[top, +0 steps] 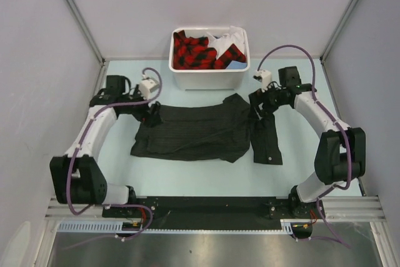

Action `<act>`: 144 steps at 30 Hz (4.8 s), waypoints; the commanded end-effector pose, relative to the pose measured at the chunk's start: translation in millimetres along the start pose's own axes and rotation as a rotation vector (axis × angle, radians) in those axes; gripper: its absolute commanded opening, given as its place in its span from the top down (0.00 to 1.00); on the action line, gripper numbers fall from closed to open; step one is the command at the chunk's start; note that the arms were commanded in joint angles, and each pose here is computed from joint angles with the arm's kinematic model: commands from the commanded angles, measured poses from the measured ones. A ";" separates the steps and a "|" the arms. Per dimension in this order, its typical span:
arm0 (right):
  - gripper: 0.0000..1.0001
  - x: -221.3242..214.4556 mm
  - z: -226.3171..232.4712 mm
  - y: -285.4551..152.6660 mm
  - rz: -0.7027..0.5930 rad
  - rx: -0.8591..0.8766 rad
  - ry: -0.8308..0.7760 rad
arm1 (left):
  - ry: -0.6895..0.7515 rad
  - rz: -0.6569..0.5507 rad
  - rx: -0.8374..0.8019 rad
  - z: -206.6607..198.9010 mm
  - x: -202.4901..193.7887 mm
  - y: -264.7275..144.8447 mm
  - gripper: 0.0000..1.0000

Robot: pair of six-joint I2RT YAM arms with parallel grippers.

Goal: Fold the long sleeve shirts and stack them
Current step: Flatten the shirt out

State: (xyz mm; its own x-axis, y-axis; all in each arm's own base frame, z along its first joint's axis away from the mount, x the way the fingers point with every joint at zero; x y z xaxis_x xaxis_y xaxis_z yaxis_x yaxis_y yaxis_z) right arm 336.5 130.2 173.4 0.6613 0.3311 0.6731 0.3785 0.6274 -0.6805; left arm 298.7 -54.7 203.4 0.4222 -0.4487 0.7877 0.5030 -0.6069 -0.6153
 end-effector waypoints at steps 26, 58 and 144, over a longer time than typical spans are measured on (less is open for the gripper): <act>1.00 -47.3 -115.8 -9.0 0.074 -0.332 0.240 | 0.628 0.437 -0.241 -57.7 -104.2 50.7 0.52; 1.00 158.6 -26.7 -350.8 -0.890 -0.992 -0.250 | 0.363 -0.259 0.273 -11.6 146.5 -93.3 1.00; 0.08 46.0 -50.3 -76.7 0.223 -0.164 -0.248 | -0.053 0.107 0.218 86.7 18.2 81.4 1.00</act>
State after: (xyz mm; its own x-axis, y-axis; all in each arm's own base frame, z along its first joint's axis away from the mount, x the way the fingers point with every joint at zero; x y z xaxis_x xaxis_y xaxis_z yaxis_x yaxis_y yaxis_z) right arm 438.7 103.3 188.5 0.4488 0.7710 0.4518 0.4333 0.2544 -0.8646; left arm 400.0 -59.6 148.0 0.5258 -0.5107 0.6803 0.5614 -0.3925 -0.7285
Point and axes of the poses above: each gripper's point midway between its finger pads, its own y axis out along the fingers, its own z axis along the line the jaws close on, x = y × z, the point moved 4 cm from there along -y, back along the fingers, and after that the axes turned 7 degrees about y, right-handed, at the moved point
